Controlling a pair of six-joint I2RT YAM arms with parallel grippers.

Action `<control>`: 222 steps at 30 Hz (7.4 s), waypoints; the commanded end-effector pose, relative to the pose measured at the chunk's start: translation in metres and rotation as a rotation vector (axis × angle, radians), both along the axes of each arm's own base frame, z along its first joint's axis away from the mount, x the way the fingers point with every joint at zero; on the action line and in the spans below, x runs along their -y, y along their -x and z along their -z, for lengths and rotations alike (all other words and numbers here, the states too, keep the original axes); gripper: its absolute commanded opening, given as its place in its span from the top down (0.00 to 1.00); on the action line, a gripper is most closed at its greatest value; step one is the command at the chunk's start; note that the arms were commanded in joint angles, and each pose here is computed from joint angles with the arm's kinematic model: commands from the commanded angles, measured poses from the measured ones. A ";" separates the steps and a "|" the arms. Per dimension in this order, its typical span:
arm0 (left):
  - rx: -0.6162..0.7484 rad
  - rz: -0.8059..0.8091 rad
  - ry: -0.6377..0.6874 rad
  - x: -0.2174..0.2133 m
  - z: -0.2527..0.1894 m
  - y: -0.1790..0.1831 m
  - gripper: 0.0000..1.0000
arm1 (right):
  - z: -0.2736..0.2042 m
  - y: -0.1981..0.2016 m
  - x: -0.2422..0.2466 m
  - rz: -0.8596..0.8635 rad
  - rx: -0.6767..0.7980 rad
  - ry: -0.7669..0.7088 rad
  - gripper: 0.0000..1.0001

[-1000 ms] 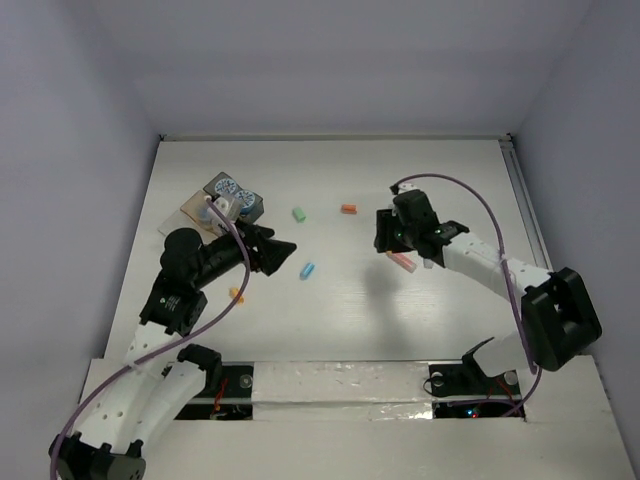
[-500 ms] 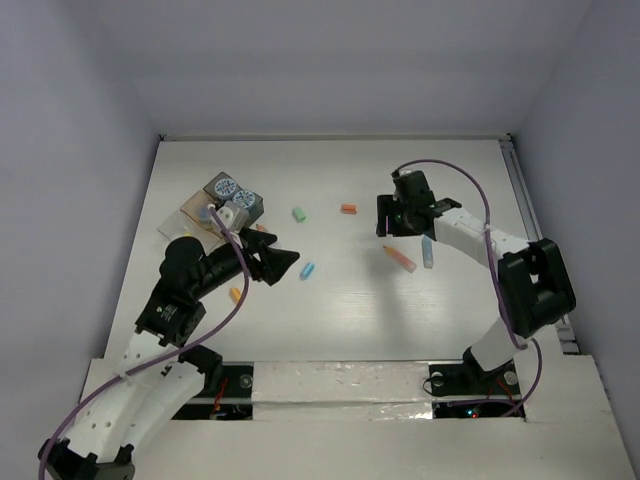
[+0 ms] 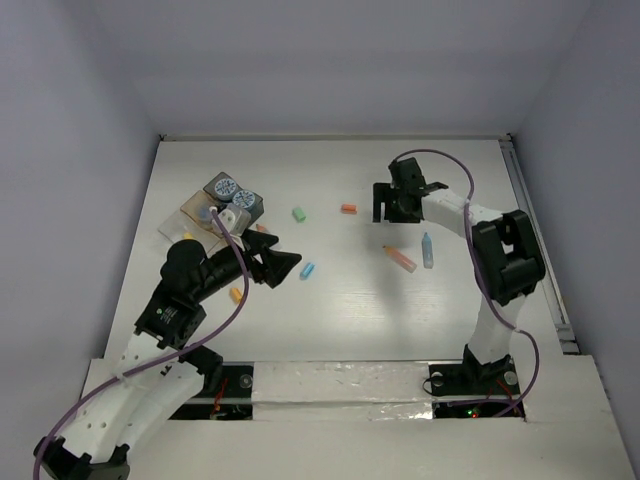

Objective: Sort the stationery into containers
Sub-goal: Pick up the pen from the center of the board, then close the pen cap on the pen.

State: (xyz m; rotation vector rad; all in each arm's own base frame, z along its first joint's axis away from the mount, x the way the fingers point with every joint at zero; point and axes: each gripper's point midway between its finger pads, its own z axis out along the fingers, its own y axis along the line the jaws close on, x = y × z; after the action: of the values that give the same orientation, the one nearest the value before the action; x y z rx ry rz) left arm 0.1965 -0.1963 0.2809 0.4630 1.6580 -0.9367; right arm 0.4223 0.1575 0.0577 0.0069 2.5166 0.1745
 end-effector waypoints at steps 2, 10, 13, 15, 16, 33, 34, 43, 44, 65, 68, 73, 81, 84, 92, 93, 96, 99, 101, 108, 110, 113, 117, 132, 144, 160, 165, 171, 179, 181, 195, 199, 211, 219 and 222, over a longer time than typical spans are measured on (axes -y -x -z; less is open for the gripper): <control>0.086 -0.014 0.031 -0.003 -0.031 0.001 0.26 | -0.005 -0.035 -0.002 0.047 0.050 0.013 0.18; 0.080 -0.022 0.027 -0.003 -0.028 -0.001 0.26 | 0.012 -0.052 0.006 0.092 0.027 0.088 0.33; 0.073 -0.026 0.025 -0.003 -0.027 -0.003 0.26 | 0.019 -0.056 0.009 0.105 0.013 0.116 0.36; 0.072 -0.030 0.024 -0.003 -0.027 -0.003 0.25 | 0.022 -0.057 0.012 0.112 0.009 0.137 0.40; 0.072 -0.031 0.024 -0.003 -0.027 -0.004 0.26 | 0.026 -0.057 0.014 0.113 -0.002 0.148 0.41; -0.026 -0.015 -0.014 0.005 -0.001 -0.017 0.25 | 0.021 -0.072 0.000 0.125 0.058 0.071 0.91; -0.040 -0.009 -0.016 0.007 0.002 -0.018 0.25 | 0.008 -0.076 -0.003 0.124 0.106 0.038 0.94; -0.179 0.011 -0.047 0.016 0.036 -0.031 0.26 | -0.117 -0.041 -0.070 -0.036 0.445 -0.329 0.95; -0.193 -0.002 -0.050 0.014 0.039 -0.035 0.26 | -0.126 -0.024 -0.093 -0.079 0.454 -0.379 0.95; -0.213 -0.181 -0.031 -0.015 0.044 -0.063 0.43 | -0.229 0.136 -0.255 -0.456 0.580 -0.825 0.93; -0.223 -0.161 -0.022 -0.012 0.045 -0.061 0.43 | -0.226 0.139 -0.262 -0.467 0.573 -0.829 0.93; -0.229 -0.142 -0.007 -0.009 0.045 -0.059 0.45 | -0.225 0.141 -0.271 -0.457 0.588 -0.811 0.93; -0.245 -0.160 -0.007 -0.011 0.048 -0.063 0.60 | -0.232 0.152 -0.288 -0.491 0.597 -0.819 0.92; -0.251 -0.153 -0.004 -0.010 0.049 -0.062 0.65 | -0.230 0.153 -0.291 -0.487 0.597 -0.809 0.92; -0.259 -0.127 -0.013 -0.007 0.051 -0.061 0.89 | -0.232 0.154 -0.294 -0.492 0.600 -0.803 0.91; -0.258 -0.129 -0.016 -0.007 0.051 -0.061 0.92 | -0.233 0.154 -0.293 -0.492 0.605 -0.800 0.91; -0.251 -0.140 -0.019 -0.009 0.049 -0.061 1.00 | -0.236 0.155 -0.287 -0.486 0.610 -0.782 0.86; -0.227 -0.154 -0.018 -0.012 0.043 -0.061 1.00 | -0.235 0.158 -0.275 -0.494 0.602 -0.716 0.62; -0.215 -0.144 -0.012 -0.012 0.039 -0.059 1.00 | -0.246 0.157 -0.265 -0.516 0.599 -0.709 0.55; -0.183 -0.126 -0.010 -0.014 0.029 -0.056 1.00 | -0.256 0.155 -0.224 -0.652 0.510 -0.744 0.37; -0.169 -0.136 -0.001 -0.017 0.025 -0.056 1.00 | -0.247 0.146 -0.213 -0.641 0.488 -0.705 0.38; -0.125 -0.156 0.017 -0.025 0.013 -0.053 1.00 | -0.227 0.114 -0.197 -0.592 0.476 -0.620 0.51; -0.098 -0.155 0.017 -0.026 0.006 -0.050 1.00 | -0.192 0.073 -0.194 -0.578 0.393 -0.539 0.84; -0.050 -0.103 0.014 -0.016 -0.008 -0.039 1.00 | -0.055 -0.036 -0.232 -0.514 0.161 -0.192 0.32; -0.052 -0.092 0.011 -0.013 -0.007 -0.036 1.00 | -0.003 -0.047 -0.260 -0.555 0.098 -0.069 0.31; -0.062 -0.091 0.009 -0.012 -0.004 -0.037 1.00 | 0.040 -0.048 -0.251 -0.561 0.101 0.168 0.56; -0.069 -0.069 0.020 -0.010 -0.004 -0.036 1.00 | 0.031 -0.050 -0.245 -0.506 0.127 0.167 0.83; -0.091 -0.057 0.028 -0.009 0.003 -0.038 1.00 | -0.063 -0.053 -0.256 -0.420 0.347 -0.074 0.97; -0.159 -0.073 0.003 -0.009 0.022 -0.048 1.00 | -0.225 -0.008 -0.227 -0.318 0.671 -0.421 0.96; -0.177 -0.066 0.003 -0.008 0.027 -0.049 1.00 | -0.261 0.008 -0.221 -0.303 0.723 -0.535 0.96; -0.191 -0.101 -0.011 -0.012 0.033 -0.055 1.00 | -0.324 0.062 -0.269 -0.389 0.772 -0.812 0.93; -0.181 -0.142 -0.015 -0.018 0.031 -0.058 1.00 | -0.316 0.069 -0.279 -0.398 0.761 -0.808 0.92; -0.170 -0.210 -0.016 -0.029 0.029 -0.065 1.00 | -0.290 0.078 -0.287 -0.377 0.747 -0.747 0.91; -0.171 -0.206 -0.007 -0.031 0.028 -0.065 1.00 | -0.279 0.077 -0.291 -0.373 0.739 -0.720 0.91; -0.177 -0.199 -0.006 -0.030 0.029 -0.065 1.00 | -0.278 0.080 -0.296 -0.384 0.737 -0.722 0.90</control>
State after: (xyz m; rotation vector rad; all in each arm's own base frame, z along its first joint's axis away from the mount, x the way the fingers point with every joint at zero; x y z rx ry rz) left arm 0.2581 -0.1662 0.2323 0.2106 1.9003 -0.8366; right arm 0.3414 0.4480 0.3282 -0.2168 1.6407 1.0313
